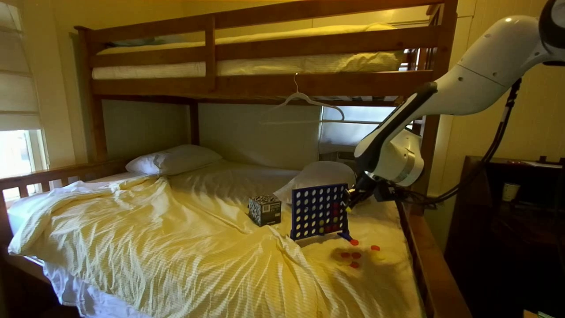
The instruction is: Put one yellow chip in the blue gameboard.
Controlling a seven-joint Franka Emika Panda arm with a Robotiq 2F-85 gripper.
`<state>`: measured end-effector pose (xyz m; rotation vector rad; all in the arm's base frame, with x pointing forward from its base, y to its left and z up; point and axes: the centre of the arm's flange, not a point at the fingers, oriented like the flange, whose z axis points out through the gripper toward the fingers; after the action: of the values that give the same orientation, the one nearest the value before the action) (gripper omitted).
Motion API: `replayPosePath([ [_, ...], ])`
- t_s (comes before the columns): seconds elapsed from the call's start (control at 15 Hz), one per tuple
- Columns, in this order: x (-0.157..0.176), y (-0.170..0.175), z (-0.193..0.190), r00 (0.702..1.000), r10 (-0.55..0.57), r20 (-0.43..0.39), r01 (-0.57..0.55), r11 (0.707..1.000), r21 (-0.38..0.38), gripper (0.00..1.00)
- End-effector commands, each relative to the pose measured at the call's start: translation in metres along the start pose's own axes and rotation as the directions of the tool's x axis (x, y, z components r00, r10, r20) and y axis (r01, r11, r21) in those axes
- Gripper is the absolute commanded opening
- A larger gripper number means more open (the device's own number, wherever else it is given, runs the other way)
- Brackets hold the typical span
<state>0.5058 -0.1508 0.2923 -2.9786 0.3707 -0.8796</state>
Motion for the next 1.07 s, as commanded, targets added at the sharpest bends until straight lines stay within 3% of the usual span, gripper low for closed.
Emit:
replayPosePath([
  [0.0, -0.017, -0.005, -0.034, 0.987, 0.010, -0.163, -0.009, 1.000, 0.011, 0.10],
  [0.47, 0.008, -0.028, -0.062, 0.941, 0.068, -0.332, -0.077, 0.997, -0.016, 0.10],
  [1.0, 0.012, -0.002, -0.051, 0.904, 0.177, -0.390, -0.196, 0.981, -0.011, 0.10],
])
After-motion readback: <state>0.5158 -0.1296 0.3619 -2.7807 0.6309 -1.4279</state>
